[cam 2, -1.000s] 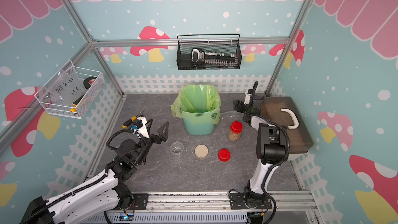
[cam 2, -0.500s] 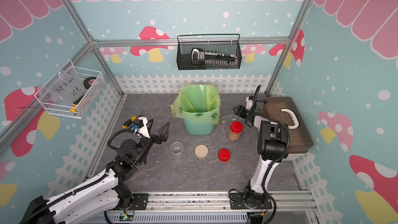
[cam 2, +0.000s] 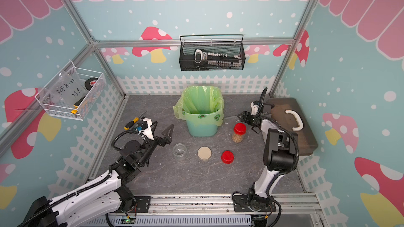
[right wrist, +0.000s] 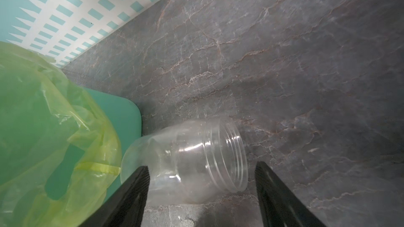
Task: Empty moldy peanuts from jars
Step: Adjust the jar at the center of the board.
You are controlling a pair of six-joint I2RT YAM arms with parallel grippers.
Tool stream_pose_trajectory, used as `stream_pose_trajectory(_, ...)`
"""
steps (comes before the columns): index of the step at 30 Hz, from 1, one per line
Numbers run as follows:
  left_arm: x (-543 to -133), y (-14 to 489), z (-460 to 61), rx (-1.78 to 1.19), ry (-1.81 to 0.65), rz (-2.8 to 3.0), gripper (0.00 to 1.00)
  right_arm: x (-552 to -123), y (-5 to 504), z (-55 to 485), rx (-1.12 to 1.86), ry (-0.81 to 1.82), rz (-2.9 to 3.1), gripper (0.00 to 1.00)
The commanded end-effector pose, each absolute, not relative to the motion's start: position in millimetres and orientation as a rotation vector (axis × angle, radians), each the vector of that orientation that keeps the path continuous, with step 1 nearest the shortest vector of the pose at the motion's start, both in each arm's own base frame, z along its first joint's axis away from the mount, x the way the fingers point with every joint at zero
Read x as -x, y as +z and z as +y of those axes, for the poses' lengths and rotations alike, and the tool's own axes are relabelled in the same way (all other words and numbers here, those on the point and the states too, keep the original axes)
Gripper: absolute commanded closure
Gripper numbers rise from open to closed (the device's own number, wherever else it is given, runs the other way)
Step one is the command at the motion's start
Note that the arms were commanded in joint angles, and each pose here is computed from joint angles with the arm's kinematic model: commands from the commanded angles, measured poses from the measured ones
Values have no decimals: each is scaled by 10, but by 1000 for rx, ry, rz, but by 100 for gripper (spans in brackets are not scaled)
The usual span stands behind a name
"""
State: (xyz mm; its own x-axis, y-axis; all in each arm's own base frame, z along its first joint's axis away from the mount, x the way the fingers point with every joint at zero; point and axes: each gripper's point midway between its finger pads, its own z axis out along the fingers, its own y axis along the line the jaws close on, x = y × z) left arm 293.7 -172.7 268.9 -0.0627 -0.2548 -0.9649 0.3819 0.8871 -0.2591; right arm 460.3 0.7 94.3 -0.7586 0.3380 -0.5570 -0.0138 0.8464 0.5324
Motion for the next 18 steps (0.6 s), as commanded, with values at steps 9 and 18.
stream_pose_trajectory(9, -2943, 2835, -1725, -90, -544, 1509, 1, -4734, 930, 251, -145, 962, 2343, 30)
stream_pose_trajectory(18, -2925, 2859, -1704, -91, -542, 1502, 1, -4928, 908, 323, -135, 1056, 2321, 33)
